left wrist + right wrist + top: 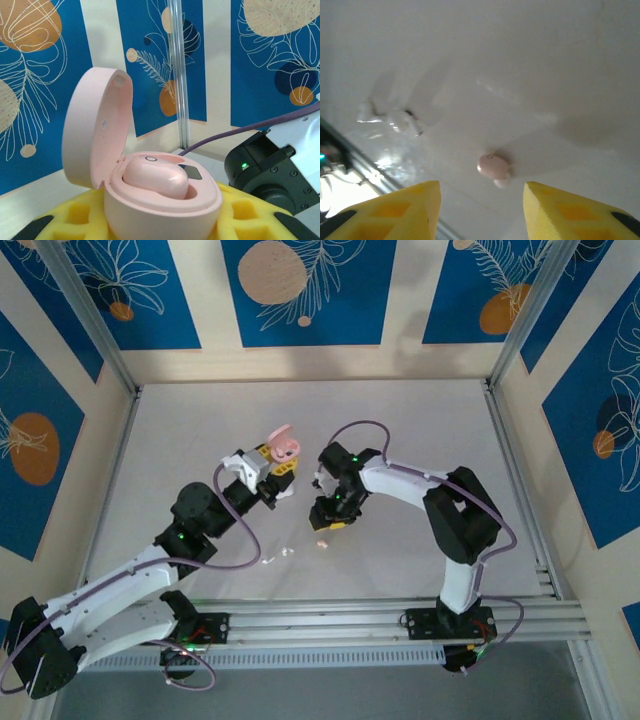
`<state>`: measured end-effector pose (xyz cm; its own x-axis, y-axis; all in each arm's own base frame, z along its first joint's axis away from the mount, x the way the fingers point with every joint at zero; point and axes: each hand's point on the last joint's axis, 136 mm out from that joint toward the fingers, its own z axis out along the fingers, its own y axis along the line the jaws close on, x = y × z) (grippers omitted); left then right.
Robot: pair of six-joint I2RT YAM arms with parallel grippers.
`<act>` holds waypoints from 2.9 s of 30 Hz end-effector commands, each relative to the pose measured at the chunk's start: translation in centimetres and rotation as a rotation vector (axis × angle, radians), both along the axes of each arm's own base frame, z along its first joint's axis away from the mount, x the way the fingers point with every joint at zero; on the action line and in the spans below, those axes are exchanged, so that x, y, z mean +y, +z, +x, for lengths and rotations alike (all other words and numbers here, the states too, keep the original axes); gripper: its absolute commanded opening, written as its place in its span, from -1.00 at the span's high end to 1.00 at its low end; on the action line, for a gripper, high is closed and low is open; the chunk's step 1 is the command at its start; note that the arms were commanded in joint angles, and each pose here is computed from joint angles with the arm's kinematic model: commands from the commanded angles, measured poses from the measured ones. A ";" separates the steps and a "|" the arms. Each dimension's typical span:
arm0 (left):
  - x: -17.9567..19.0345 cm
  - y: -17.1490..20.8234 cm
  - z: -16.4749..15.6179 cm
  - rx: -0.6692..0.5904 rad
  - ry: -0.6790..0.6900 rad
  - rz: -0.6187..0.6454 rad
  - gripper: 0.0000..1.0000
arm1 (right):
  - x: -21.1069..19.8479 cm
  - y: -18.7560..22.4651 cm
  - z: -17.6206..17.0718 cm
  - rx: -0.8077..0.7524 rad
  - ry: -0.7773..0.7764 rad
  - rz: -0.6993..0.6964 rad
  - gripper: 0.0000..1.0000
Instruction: Insert wireless bluetooth earbuds into charging case
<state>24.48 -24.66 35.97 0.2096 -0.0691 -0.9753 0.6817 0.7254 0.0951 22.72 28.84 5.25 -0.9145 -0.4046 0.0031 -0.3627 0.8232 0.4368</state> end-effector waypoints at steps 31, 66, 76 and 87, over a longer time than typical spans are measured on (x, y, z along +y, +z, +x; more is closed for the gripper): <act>1.1 1.7 -0.7 -0.053 0.034 -0.004 0.54 | 0.5 -3.5 -2.4 -0.048 0.310 -0.223 0.15; 0.5 1.0 -0.3 -0.025 0.019 -0.006 0.53 | -3.3 -0.2 0.1 0.051 -0.302 -0.079 0.11; 0.7 0.8 -0.5 -0.029 0.023 -0.004 0.53 | -3.3 -1.4 -2.0 0.171 -0.442 -0.013 0.11; 0.6 0.7 -0.5 -0.027 0.018 -0.006 0.53 | -2.7 -2.7 -2.3 0.207 -0.447 -0.013 0.19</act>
<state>24.67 -24.16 35.61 0.2173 -0.0314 -0.9756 0.6562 0.7446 0.1221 21.08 25.73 3.14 -0.9864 0.0261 0.1622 0.0972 0.8886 0.4483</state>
